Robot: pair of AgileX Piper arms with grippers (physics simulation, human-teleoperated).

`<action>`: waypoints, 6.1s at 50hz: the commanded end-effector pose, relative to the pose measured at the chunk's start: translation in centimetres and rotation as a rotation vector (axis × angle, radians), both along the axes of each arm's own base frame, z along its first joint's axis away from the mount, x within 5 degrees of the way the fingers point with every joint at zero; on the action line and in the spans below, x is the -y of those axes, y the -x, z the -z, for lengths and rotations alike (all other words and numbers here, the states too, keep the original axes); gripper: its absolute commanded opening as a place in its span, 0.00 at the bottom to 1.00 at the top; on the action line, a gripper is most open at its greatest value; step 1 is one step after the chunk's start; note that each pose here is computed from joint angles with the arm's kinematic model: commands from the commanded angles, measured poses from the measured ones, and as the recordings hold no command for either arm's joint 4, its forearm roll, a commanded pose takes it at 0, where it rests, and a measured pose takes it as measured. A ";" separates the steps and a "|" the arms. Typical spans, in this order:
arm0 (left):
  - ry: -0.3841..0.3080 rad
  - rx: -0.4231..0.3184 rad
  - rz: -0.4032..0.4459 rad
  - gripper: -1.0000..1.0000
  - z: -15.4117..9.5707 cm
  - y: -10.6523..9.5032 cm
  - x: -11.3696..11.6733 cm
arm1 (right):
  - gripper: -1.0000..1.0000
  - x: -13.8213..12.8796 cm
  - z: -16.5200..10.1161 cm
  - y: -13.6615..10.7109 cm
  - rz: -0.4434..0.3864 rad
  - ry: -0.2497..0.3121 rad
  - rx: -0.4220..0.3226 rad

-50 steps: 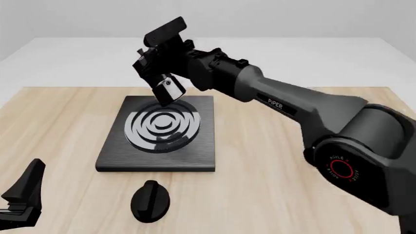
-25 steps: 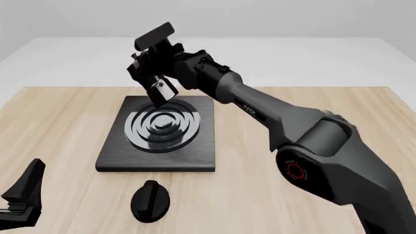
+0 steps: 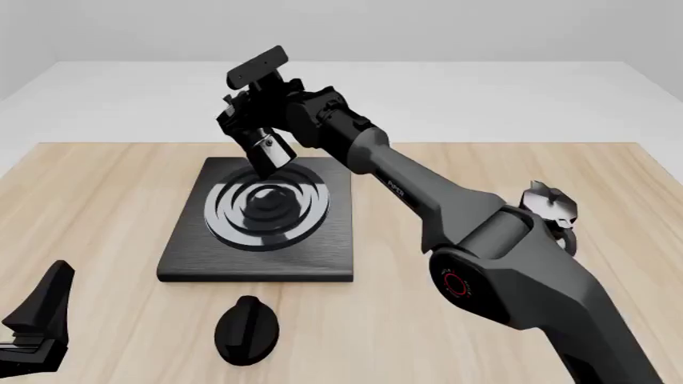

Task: Put both moka pots on the stove.

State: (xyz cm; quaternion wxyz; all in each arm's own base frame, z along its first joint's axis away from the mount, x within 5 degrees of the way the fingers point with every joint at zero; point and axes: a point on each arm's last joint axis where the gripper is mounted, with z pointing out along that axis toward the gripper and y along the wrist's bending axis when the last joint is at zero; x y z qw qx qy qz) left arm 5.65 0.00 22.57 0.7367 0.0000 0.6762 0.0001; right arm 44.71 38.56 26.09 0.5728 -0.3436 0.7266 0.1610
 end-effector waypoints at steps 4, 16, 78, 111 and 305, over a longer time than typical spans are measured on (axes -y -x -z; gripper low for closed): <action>0.000 0.000 0.000 1.00 0.0 0.0 0.0 | 0.00 0.5 -1.5 -0.4 0.017 -0.032 0.024; 0.000 0.000 0.000 1.00 0.0 0.0 0.0 | 0.00 0.7 -1.1 -0.4 0.019 -0.025 0.016; 0.000 0.000 0.000 1.00 0.0 0.0 0.0 | 0.00 5.0 0.3 4.5 0.029 0.012 -0.055; 0.000 0.000 0.000 1.00 0.0 0.0 0.0 | 0.00 6.9 0.7 6.1 0.047 -0.004 -0.076; 0.007 -0.013 0.013 1.00 0.0 -0.2 0.1 | 1.00 39.5 -4.3 31.2 0.785 -0.036 0.138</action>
